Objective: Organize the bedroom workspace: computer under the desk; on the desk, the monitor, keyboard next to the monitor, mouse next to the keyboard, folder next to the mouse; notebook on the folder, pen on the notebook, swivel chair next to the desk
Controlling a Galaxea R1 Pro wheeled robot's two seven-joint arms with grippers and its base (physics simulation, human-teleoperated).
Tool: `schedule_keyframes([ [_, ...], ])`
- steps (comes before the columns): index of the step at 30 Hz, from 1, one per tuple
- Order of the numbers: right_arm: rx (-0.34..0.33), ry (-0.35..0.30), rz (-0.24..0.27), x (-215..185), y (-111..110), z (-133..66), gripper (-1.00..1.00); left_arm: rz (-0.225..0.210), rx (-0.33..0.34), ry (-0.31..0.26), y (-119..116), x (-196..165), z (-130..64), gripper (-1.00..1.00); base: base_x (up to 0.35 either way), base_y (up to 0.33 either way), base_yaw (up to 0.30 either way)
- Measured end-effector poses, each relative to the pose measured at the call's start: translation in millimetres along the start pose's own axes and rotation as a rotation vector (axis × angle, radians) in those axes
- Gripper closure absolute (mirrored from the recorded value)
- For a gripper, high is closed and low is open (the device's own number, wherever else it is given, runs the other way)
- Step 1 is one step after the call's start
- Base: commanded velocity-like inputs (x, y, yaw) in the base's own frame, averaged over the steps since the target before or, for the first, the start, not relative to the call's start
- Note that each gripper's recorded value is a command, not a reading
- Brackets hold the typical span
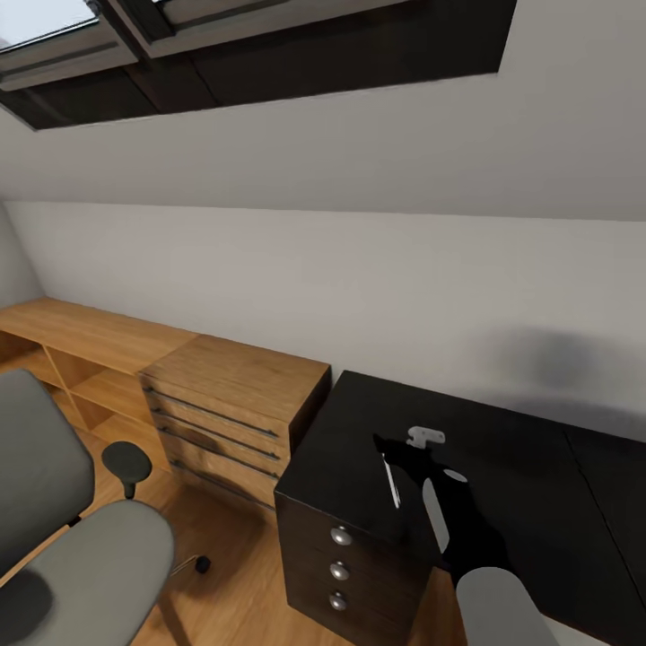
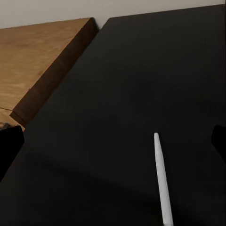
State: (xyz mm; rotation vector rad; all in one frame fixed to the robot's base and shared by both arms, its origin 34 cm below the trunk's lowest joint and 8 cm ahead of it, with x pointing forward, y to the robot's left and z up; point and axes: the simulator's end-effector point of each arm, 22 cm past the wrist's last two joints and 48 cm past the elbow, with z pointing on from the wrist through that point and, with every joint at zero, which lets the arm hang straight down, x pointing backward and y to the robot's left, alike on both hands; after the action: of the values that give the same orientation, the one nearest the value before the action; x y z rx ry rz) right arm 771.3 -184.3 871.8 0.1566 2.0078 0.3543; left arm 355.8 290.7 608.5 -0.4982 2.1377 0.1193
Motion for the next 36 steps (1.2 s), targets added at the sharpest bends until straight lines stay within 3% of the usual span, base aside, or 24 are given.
schedule_keyframes([
  [6,0.053,0.02,-0.014,8,-10,0.9,-1.0,0.001,0.0,-0.001,0,0,0.0,-1.0,0.009,-0.007,0.0],
  [10,0.095,0.046,-0.049,17,-16,2.1,-1.0,0.001,0.0,-0.001,0,0,0.0,-1.0,0.003,-0.002,0.0],
  [15,0.136,0.113,-0.105,39,-18,3.6,-1.0,0.001,0.0,-0.001,0,0,0.0,-1.0,0.001,0.0,0.0],
  [22,0.172,0.207,-0.132,66,-23,4.5,-1.0,0.0,-0.002,-0.001,1,0,0.0,-1.0,0.0,0.0,0.0],
  [36,0.225,0.326,-0.167,37,-15,24.0,-1.0,-0.002,-0.007,-0.002,3,-1,0.3,-1.0,0.0,0.0,0.0],
])
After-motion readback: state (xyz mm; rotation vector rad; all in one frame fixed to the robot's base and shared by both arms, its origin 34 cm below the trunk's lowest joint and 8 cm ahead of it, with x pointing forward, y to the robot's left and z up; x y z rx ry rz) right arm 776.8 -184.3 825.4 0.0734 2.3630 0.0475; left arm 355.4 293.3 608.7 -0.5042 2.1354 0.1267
